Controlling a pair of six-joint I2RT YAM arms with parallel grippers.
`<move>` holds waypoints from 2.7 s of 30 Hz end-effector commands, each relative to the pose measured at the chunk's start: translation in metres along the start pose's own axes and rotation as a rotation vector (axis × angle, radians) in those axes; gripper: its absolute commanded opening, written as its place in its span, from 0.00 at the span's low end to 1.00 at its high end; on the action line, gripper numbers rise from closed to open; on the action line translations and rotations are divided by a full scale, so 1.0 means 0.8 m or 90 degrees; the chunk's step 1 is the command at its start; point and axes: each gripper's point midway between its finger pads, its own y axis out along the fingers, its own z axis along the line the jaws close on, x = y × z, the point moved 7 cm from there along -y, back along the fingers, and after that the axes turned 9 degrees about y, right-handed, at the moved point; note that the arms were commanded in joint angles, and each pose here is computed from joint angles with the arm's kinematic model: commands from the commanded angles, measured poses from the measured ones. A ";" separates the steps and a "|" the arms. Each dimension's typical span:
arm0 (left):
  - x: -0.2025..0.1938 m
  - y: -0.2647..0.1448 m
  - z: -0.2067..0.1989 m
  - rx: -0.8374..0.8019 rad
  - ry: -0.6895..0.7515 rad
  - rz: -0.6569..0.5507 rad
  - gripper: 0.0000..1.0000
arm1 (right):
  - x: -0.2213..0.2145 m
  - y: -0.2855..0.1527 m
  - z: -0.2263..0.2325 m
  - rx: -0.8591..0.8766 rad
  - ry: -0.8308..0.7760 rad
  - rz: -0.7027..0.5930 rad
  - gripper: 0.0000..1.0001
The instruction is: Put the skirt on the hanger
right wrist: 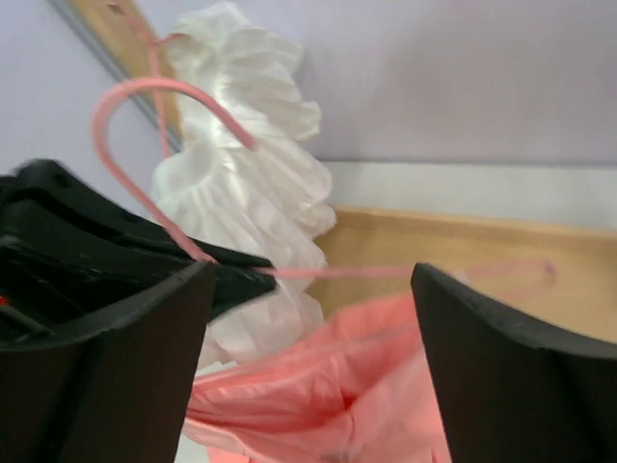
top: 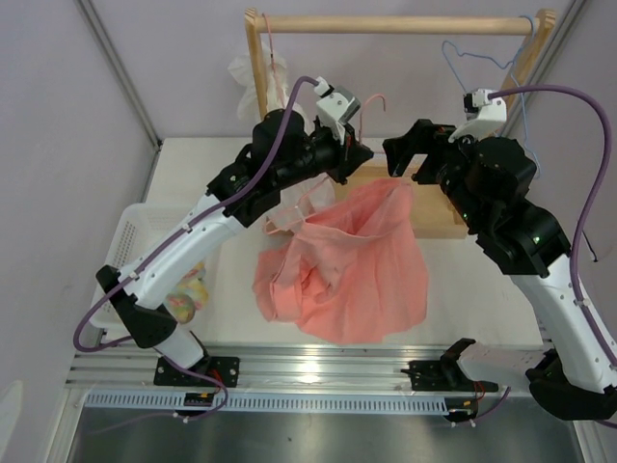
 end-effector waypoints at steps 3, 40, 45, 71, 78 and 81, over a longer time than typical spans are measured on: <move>0.104 -0.035 0.012 0.201 -0.050 -0.147 0.00 | 0.027 -0.026 -0.041 -0.183 0.040 -0.085 0.95; 0.146 0.040 0.184 0.418 -0.053 -0.337 0.00 | 0.022 -0.063 -0.078 -0.228 0.086 -0.121 0.96; 0.116 0.061 0.189 0.410 -0.077 -0.290 0.00 | 0.020 -0.065 -0.079 -0.223 0.087 -0.122 0.96; 0.114 -0.020 0.112 0.264 -0.055 -0.201 0.61 | -0.009 -0.069 -0.094 -0.226 0.064 -0.092 0.99; 0.105 -0.105 0.073 0.233 -0.057 -0.166 0.71 | -0.037 -0.056 -0.100 -0.213 0.042 -0.024 1.00; 0.076 -0.160 0.054 0.247 -0.084 -0.165 0.71 | -0.054 -0.055 -0.103 -0.194 0.043 0.003 0.99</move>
